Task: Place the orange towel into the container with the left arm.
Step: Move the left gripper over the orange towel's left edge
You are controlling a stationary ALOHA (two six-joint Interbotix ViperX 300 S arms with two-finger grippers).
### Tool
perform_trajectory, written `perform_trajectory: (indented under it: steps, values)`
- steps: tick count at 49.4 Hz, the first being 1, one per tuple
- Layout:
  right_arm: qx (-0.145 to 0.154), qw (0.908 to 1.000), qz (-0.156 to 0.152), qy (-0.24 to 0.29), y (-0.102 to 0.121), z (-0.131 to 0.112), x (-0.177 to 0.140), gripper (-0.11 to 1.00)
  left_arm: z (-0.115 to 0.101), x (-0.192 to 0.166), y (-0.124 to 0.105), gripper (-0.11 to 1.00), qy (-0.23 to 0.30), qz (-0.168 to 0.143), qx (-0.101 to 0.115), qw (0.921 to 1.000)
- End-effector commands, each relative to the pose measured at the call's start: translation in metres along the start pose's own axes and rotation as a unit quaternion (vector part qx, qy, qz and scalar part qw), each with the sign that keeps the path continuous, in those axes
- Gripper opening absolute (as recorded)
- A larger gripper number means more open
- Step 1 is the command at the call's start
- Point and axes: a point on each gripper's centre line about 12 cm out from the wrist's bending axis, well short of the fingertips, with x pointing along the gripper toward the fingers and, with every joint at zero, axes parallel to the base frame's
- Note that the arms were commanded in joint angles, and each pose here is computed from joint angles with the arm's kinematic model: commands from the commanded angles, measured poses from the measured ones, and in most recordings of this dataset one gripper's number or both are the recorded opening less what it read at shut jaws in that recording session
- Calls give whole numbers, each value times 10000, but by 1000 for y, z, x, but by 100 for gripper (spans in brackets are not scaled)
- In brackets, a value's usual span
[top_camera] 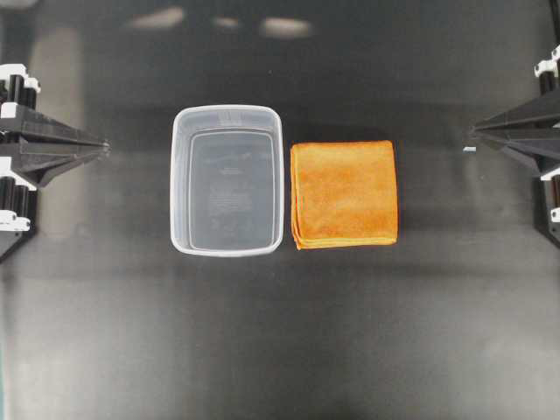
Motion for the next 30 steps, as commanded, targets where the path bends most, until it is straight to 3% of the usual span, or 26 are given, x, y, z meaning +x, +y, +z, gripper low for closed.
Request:
perform_trajectory:
  steps: [1,4,7,15,22,30]
  values:
    - [10,10000,31,-61,1,4,2,1,11,10,-2,6,84,-83,129,9998]
    - [32,10000,24,-46,1,3,1,6,13,18,-2,4,314,-74,93,9994]
    - [40,10000,22,-53,1,4,0,0,17,28,-2,0,559,-64,80,9984]
    - [47,10000,13,-61,1,4,-1,0,27,58,-2,0,1178,-61,71,9930]
    - [74,10000,-24,31,-1,2,-2,0,31,93,-2,0,1821,-51,152,9831]
    - [81,9999,-33,99,-1,0,-3,2,24,135,-2,0,2569,-35,172,9663]
